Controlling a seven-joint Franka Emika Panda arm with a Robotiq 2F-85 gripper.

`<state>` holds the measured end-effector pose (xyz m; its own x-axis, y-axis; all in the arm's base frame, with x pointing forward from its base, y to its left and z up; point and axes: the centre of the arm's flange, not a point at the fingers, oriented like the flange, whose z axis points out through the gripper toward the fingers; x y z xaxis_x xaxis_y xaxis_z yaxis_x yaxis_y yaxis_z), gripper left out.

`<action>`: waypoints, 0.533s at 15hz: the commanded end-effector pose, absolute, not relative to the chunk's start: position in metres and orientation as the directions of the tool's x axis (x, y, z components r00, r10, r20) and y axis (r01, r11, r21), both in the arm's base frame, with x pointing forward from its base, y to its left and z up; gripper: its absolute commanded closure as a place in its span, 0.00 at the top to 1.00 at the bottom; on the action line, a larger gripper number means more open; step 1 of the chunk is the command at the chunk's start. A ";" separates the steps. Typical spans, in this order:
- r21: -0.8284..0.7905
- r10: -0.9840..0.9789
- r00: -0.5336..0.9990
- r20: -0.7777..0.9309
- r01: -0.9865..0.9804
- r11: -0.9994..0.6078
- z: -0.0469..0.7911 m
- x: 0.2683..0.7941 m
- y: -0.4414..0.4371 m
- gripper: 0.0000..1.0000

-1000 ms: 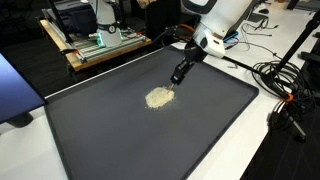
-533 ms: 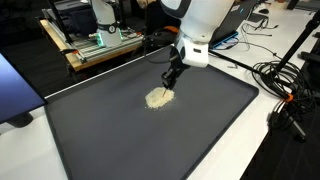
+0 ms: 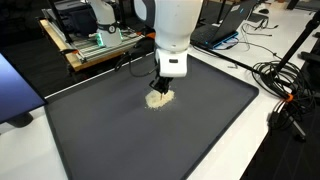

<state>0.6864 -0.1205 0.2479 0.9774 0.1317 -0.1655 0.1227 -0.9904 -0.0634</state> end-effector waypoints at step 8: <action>-0.232 0.101 0.992 0.077 0.116 -0.966 0.240 0.616 -0.171 0.03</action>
<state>0.6494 -0.1675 0.2355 0.9953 0.0961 0.0098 0.0963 -0.9798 -0.1755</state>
